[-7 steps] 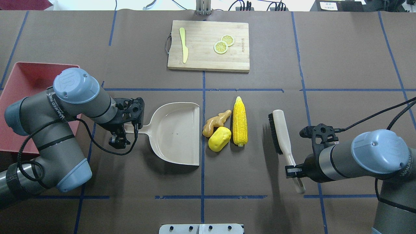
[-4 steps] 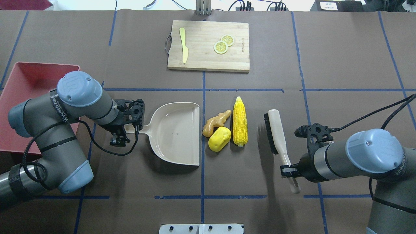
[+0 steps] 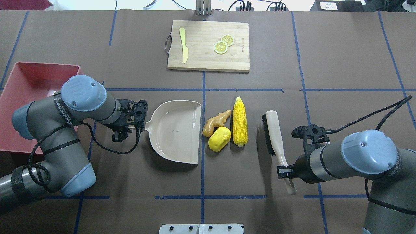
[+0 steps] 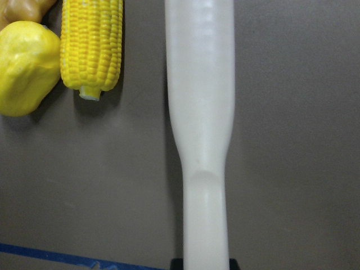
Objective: Sweep and dump trash into bin
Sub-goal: 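Slide the dustpan toward the produce while the right gripper brings the brush alongside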
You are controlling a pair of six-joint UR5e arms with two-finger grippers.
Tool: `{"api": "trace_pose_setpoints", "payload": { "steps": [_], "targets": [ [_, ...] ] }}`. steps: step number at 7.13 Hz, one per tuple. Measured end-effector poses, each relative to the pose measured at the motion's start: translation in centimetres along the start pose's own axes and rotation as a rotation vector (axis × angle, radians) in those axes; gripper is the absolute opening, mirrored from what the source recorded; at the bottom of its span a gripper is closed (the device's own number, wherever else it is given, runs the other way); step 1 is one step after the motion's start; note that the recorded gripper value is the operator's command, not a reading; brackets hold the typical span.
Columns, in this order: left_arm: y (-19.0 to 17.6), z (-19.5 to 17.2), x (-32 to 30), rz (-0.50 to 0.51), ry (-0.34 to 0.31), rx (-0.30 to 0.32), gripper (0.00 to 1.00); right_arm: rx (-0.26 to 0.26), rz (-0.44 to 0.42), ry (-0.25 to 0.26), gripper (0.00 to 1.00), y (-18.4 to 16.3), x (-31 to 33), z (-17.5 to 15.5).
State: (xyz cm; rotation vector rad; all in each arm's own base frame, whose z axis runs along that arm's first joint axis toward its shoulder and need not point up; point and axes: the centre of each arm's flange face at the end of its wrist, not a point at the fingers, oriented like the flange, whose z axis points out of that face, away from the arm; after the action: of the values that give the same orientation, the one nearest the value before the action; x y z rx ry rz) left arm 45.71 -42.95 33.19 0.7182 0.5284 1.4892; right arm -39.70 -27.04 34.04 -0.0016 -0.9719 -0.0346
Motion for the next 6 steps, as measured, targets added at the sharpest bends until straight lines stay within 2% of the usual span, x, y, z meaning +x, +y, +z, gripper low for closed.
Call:
{"api": "trace_pose_setpoints", "payload": {
  "steps": [3,6],
  "targets": [
    [-0.1,-0.1,-0.1,0.012,-0.013,-0.003,0.07,-0.011,0.045,-0.007,0.01,0.0,-1.7,1.3],
    [-0.2,-0.2,-0.2,0.014,-0.023,-0.006,0.07,-0.045,0.061,0.015,0.01,0.0,-3.0,2.1]
  ]
}}
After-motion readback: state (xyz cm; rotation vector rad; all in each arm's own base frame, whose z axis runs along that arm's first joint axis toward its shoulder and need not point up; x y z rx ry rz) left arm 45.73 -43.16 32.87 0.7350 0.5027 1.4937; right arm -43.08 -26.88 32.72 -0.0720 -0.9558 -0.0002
